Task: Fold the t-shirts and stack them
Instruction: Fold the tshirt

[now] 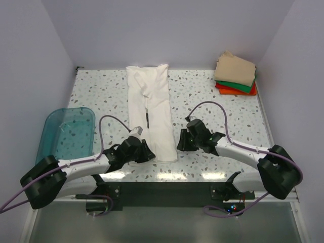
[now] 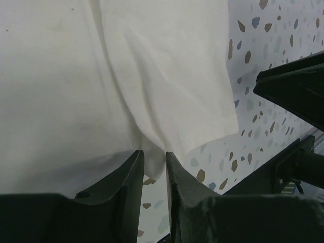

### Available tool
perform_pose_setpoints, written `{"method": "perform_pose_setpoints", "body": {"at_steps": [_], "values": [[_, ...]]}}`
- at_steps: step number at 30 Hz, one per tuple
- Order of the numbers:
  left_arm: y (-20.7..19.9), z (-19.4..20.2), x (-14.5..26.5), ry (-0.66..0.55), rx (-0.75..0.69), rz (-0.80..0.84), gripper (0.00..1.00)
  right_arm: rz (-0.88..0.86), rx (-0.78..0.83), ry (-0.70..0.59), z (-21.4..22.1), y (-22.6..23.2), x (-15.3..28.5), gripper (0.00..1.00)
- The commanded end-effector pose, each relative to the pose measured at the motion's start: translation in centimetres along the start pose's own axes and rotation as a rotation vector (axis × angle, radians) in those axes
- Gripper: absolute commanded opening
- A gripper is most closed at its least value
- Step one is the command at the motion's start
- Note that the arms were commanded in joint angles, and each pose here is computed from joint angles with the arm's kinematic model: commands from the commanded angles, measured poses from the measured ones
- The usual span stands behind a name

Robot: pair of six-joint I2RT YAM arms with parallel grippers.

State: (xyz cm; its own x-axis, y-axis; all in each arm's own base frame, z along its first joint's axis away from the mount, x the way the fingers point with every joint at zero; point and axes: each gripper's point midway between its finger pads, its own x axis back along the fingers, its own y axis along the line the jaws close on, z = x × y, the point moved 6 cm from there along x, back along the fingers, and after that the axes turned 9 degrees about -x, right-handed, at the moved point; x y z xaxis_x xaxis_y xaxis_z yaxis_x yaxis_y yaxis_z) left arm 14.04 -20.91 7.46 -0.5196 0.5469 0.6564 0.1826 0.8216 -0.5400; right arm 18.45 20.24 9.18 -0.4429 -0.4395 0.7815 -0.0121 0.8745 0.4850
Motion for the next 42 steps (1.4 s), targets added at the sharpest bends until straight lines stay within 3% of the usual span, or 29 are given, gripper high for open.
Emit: {"method": "perform_pose_setpoints", "body": {"at_steps": [1, 9, 19, 23, 29, 42], "values": [[-0.5, 0.0, -0.3, -0.048, 0.029, 0.023, 0.29, -0.041, 0.013, -0.041, 0.2, 1.3, 0.5, 0.38], [-0.2, 2.1, -0.7, 0.007, 0.033, 0.01, 0.27, -0.036, 0.075, -0.044, 1.6, 3.3, 0.1, 0.37], [-2.3, -0.7, 2.0, -0.075, 0.024, 0.038, 0.28, 0.029, 0.106, 0.046, 5.5, 1.4, -2.1, 0.35], [-0.8, -0.8, 3.8, -0.082, 0.072, -0.08, 0.38, 0.023, 0.111, 0.054, 5.7, 1.4, -1.4, 0.35], [3.2, -0.2, 7.4, -0.144, 0.241, -0.294, 0.48, -0.009, 0.085, 0.05, 5.7, 1.4, 1.1, 0.56], [6.5, 1.0, 7.8, -0.16, 0.335, -0.528, 0.53, -0.095, -0.062, 0.097, 6.1, 2.2, 0.0, 0.54]]}}
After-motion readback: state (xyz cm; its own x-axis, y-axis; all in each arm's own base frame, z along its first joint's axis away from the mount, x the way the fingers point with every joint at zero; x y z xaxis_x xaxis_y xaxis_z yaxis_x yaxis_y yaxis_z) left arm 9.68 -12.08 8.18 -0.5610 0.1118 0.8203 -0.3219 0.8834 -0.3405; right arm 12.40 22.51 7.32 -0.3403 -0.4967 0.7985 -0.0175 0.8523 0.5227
